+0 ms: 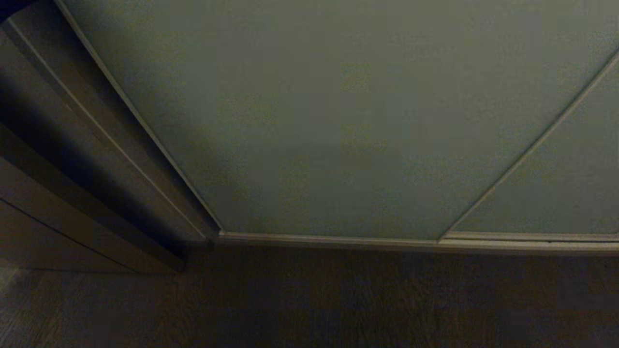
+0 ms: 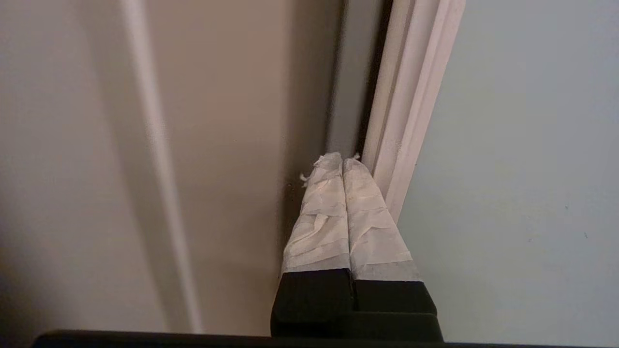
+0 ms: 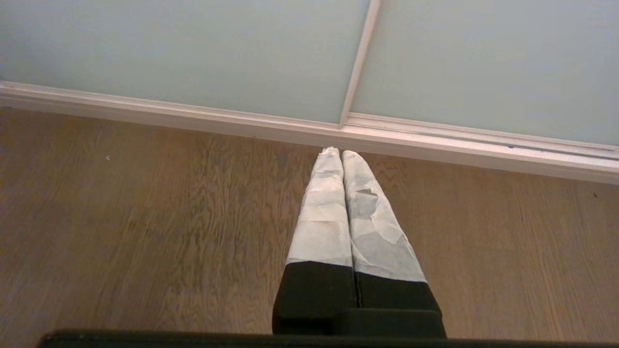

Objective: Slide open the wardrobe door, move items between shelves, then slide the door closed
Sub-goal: Open the door

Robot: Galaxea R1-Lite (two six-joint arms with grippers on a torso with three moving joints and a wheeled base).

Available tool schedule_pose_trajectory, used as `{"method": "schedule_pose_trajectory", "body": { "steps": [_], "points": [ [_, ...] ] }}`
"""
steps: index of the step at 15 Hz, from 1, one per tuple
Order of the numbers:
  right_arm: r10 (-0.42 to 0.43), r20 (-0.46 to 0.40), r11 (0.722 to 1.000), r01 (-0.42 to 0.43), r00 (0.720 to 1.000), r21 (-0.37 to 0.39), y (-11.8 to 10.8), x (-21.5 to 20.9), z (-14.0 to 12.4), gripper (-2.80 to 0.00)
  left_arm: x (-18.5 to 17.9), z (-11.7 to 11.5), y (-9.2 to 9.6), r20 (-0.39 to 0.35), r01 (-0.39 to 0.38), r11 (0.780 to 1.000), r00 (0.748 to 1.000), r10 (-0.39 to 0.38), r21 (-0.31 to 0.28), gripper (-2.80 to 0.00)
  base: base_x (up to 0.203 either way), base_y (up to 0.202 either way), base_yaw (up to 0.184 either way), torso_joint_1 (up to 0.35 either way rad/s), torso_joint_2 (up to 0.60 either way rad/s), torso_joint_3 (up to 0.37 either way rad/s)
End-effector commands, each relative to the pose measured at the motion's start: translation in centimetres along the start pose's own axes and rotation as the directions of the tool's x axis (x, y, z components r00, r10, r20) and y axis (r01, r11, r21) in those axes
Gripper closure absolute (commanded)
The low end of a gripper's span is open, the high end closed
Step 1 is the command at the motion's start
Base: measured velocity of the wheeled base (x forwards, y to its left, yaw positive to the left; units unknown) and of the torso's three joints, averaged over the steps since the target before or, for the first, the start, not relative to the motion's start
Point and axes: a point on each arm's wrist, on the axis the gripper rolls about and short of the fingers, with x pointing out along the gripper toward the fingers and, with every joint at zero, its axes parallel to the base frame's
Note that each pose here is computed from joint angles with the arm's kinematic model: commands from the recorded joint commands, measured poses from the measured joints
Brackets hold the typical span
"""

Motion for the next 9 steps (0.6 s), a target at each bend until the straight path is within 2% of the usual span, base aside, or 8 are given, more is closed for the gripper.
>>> {"method": "schedule_pose_trajectory", "body": {
  "steps": [1,4,6,9],
  "points": [
    [0.001,-0.001,1.0,-0.001,1.0,-0.001,0.0,0.0,0.0,0.0,-0.8,1.0,-0.5,-0.003,0.019,1.0,1.0,-0.019,-0.011,0.0,0.0,0.0,0.0,0.0,0.0,0.0],
    [0.001,-0.001,1.0,-0.001,1.0,0.0,0.0,0.0,0.0,0.0,-2.9,3.1,-0.5,-0.01,0.014,1.0,1.0,-0.014,-0.026,0.0,0.0,0.0,0.0,0.0,0.0,0.0],
    [0.001,-0.001,1.0,-0.001,1.0,0.0,0.0,0.0,0.0,0.0,-4.7,4.9,-0.3,0.022,0.007,1.0,1.0,-0.007,-0.024,0.0,0.0,0.0,0.0,0.0,0.0,0.0],
    [0.001,0.0,1.0,-0.001,1.0,-0.001,0.0,0.0,0.0,0.0,-6.1,5.0,0.4,0.009,-0.025,1.0,1.0,0.025,-0.006,0.0,0.0,0.0,0.0,0.0,0.0,0.0]
  ]
}}
